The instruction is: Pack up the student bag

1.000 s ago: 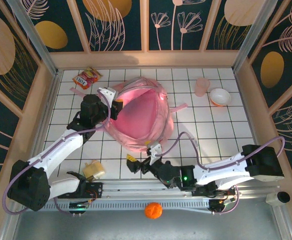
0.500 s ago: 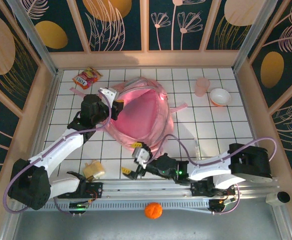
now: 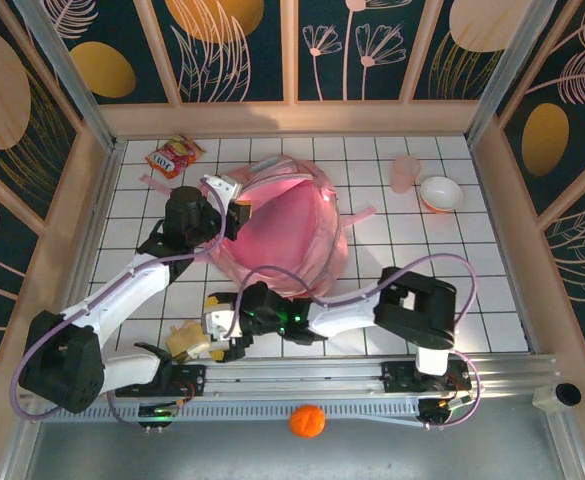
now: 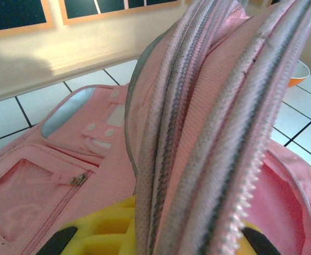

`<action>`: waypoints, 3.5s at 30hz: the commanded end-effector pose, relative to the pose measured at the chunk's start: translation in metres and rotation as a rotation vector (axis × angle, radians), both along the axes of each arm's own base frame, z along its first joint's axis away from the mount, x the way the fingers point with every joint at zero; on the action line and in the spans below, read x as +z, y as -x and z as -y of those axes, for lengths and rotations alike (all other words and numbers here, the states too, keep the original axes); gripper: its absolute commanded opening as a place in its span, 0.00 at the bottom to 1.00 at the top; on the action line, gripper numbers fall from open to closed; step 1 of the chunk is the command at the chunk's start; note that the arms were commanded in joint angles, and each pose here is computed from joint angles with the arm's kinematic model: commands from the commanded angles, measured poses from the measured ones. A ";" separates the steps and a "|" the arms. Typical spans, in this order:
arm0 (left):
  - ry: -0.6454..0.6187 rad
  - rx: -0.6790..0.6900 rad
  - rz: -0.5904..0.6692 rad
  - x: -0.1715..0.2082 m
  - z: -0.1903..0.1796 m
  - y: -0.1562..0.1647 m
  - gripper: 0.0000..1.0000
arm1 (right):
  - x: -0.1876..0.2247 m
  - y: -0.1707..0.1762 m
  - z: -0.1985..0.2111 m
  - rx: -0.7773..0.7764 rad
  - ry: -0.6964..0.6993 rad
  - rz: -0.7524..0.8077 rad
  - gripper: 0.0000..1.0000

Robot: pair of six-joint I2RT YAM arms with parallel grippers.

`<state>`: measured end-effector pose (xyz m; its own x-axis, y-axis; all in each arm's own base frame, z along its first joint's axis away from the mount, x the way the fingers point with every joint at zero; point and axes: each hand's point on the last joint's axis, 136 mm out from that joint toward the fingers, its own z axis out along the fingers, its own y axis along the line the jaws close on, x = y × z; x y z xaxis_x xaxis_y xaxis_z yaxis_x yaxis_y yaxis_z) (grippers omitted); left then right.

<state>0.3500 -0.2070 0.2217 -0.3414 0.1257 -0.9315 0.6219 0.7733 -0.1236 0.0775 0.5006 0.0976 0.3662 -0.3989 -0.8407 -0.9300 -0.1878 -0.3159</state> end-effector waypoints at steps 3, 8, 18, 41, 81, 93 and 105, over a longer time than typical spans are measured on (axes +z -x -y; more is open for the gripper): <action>0.065 -0.068 0.115 0.049 0.015 -0.006 0.00 | -0.027 0.011 -0.017 0.157 0.114 0.025 0.99; 0.066 -0.061 0.083 0.047 0.017 -0.012 0.00 | -0.032 0.006 -0.028 0.187 0.113 0.033 0.99; 0.077 -0.075 0.088 0.056 0.021 -0.017 0.00 | -0.042 0.011 -0.040 0.280 0.162 -0.018 0.99; 0.071 -0.088 0.096 0.052 0.021 -0.013 0.01 | -0.063 0.008 -0.066 0.324 0.224 -0.096 0.97; 0.064 0.058 0.058 0.051 0.007 -0.037 0.00 | 0.081 -0.062 0.027 -0.411 -0.002 -0.286 0.66; 0.117 0.092 0.104 0.072 0.003 -0.039 0.00 | 0.088 -0.161 0.118 -1.119 -0.101 -0.578 0.62; 0.176 0.054 0.158 0.101 0.010 -0.037 0.00 | 0.073 -0.237 0.207 -1.643 -0.322 -0.865 0.63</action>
<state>0.3787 -0.2102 0.2381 -0.3972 0.0747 -0.9147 0.5573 0.8115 -0.1758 0.3010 0.3122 0.1585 -0.7087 0.1458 -0.6902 -0.1563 0.9217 0.3551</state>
